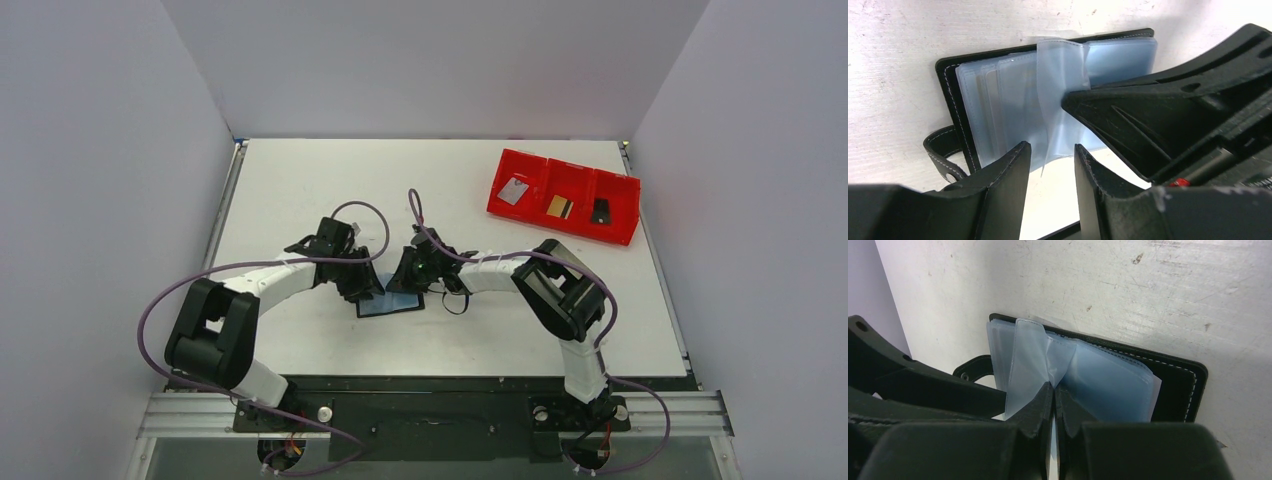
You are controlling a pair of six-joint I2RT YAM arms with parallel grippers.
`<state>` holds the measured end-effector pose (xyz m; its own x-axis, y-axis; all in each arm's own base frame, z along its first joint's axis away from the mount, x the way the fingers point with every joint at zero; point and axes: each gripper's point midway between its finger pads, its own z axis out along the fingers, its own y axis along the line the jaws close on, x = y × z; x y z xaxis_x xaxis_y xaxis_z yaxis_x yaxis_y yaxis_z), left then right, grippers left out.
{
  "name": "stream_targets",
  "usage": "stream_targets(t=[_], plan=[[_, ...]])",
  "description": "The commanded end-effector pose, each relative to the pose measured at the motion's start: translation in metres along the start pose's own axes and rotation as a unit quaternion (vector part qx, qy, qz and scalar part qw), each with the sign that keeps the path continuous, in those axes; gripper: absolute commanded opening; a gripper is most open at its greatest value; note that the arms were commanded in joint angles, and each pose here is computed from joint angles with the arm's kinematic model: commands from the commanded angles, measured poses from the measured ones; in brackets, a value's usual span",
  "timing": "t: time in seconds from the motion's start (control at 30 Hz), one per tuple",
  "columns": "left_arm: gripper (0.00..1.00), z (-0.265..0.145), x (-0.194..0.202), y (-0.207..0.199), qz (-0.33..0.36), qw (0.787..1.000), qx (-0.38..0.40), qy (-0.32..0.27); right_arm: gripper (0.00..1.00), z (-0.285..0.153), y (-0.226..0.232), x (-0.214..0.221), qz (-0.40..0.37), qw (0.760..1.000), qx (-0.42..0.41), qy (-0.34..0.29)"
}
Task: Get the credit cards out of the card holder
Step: Remove the credit card from the card holder.
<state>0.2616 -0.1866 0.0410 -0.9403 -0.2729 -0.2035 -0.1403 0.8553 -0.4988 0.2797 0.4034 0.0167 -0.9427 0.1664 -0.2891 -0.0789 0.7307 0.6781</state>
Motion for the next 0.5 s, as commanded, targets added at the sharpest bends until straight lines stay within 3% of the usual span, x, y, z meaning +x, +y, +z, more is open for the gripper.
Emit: stream_targets(t=[0.0, 0.17, 0.3, 0.37, 0.47], plan=[[0.34, 0.01, -0.009, -0.005, 0.006, 1.0, 0.005, -0.023, 0.0, 0.008, -0.054, 0.031, 0.002, 0.996, 0.079, 0.033], [0.27, 0.015, -0.006, -0.01, 0.006, 1.0, 0.012, -0.019, 0.0, 0.004, -0.05, 0.027, -0.003, 0.997, 0.075, 0.027], [0.07, 0.014, -0.006, -0.013, 0.008, 1.0, 0.016, -0.021, 0.0, -0.002, -0.041, 0.02, -0.011, 0.997, 0.071, 0.018], [0.0, 0.014, -0.006, -0.014, 0.008, 1.0, 0.016, -0.02, 0.1, -0.007, -0.033, 0.016, -0.018, 0.998, 0.066, 0.012], [0.0, 0.011, -0.004, -0.017, 0.013, 0.999, 0.021, -0.02, 0.25, -0.017, -0.021, 0.008, -0.024, 0.998, 0.06, -0.002]])
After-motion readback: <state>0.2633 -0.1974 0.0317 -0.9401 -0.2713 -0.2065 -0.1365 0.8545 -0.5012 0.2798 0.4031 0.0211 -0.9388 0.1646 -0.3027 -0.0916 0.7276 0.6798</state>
